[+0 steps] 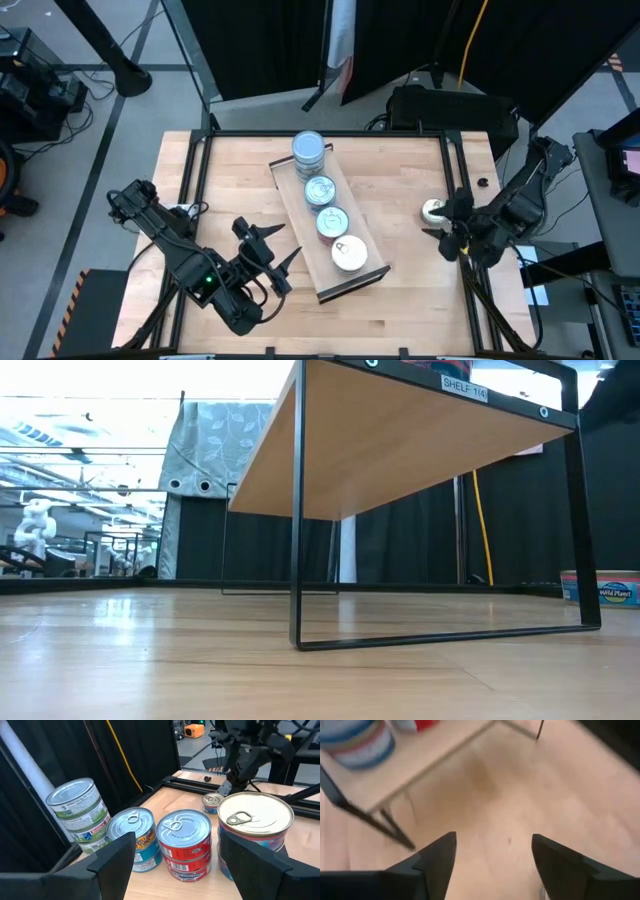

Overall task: Stack canned seafood by type on shelf
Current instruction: Stack the blue and pink tuna can on top of the other blue and pink tuna can on the shelf

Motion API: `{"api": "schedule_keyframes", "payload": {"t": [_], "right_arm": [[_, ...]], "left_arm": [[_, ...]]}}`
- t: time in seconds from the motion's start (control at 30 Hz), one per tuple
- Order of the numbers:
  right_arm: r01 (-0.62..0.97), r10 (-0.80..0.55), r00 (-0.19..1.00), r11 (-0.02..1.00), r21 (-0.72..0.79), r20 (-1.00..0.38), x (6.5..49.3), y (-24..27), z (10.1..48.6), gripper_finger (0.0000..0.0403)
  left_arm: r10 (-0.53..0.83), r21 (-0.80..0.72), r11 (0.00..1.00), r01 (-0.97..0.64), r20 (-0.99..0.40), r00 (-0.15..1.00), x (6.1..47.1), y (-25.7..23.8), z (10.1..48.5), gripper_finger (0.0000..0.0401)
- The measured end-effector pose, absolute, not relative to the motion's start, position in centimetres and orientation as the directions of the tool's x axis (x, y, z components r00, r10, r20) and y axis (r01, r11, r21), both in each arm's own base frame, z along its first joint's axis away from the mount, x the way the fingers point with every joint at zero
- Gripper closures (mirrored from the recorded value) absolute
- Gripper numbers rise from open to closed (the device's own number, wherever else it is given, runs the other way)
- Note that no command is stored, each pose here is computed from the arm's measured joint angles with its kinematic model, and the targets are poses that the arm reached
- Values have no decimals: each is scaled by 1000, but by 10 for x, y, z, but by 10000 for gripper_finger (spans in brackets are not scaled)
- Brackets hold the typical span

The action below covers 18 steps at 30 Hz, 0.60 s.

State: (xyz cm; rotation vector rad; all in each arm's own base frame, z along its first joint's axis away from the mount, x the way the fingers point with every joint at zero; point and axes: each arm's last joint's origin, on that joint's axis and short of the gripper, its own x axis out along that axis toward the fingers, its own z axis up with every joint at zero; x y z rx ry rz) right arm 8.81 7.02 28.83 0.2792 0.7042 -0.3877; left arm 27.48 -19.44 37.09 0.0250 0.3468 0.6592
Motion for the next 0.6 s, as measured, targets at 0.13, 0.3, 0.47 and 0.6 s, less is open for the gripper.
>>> {"api": "schedule_keyframes", "payload": {"t": [0.13,0.3,0.47,0.6], "right_arm": [[394,-193,632,914,97,-751,91,77,270,187],[441,-169,499,894,81,-850,91,79,236,271],[548,-198,407,834,65,-892,88,73,216,378],[617,-240,413,784,75,-879,92,66,217,394]], "left_arm": [[606,138,792,-595,-305,735,275,-194,371,109],[611,139,787,-600,-303,731,276,-193,371,109],[628,140,774,-618,-297,719,279,-188,371,109],[641,154,763,-627,-296,708,283,-182,372,109]]}}
